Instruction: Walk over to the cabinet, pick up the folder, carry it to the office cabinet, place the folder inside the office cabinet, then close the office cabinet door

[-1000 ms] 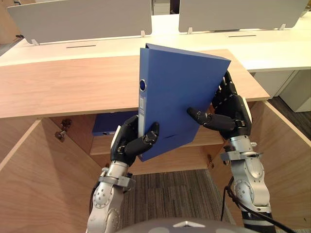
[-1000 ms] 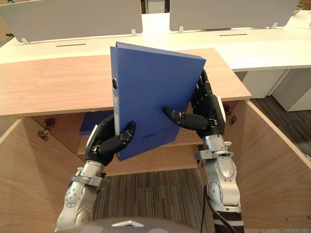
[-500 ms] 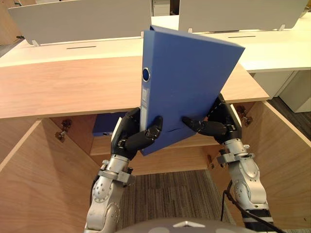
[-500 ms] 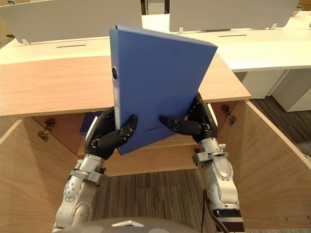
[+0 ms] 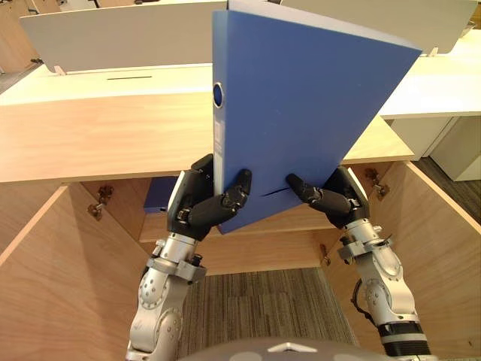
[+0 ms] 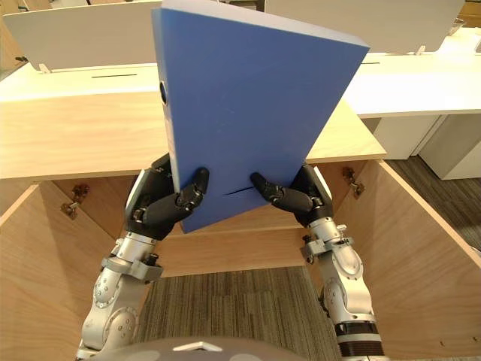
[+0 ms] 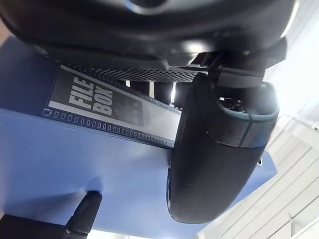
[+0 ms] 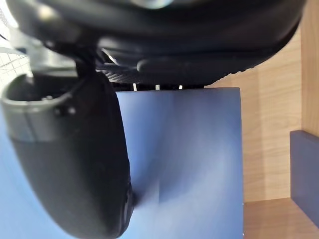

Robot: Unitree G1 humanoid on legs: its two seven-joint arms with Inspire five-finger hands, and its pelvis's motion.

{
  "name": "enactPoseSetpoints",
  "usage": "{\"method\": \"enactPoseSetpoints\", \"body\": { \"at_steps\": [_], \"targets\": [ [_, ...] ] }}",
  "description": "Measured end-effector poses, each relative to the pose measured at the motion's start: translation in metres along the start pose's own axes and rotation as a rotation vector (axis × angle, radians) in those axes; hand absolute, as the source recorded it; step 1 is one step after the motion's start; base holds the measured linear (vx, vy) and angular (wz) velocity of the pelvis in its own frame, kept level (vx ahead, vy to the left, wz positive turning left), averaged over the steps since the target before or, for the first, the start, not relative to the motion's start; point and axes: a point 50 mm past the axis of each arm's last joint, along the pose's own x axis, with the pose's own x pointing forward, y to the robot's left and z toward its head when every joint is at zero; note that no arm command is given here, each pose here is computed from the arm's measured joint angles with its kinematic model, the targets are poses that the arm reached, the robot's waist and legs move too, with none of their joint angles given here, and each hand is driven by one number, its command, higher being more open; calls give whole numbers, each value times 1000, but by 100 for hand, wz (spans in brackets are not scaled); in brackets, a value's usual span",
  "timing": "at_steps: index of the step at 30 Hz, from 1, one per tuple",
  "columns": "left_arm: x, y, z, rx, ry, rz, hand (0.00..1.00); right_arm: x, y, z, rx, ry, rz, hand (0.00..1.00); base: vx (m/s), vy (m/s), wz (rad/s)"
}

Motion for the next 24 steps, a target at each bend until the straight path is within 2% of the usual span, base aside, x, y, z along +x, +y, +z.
{"method": "enactPoseSetpoints", "body": {
  "at_steps": [4, 5, 8, 18, 21, 24],
  "targets": [
    [-1, 2, -2, 0, 8, 16, 0, 0, 0, 0, 3, -2, -14, 0, 0, 0, 0],
    [-1, 3, -5, 1, 17, 26, 100, 1, 0, -1, 3, 1, -15, 0, -36, -12, 3],
    [-1, 13, -12, 8, 38, 97, 100, 2, 7, -4, 5, 12, 16, 0, -35, -13, 4],
    [-4, 19, -17, 125, 74, 171, 100, 6, 15, -12, 2, 35, -35, 0, -30, -9, 3],
    [-5, 21, -16, 115, 50, 232, 100, 7, 18, -14, 33, 23, -81, 0, 0, 0, 0],
    [-12, 36, -10, 150, 17, 379, 100, 8, 16, -12, 65, -6, -145, 0, -13, -7, 4]
  ]
}}
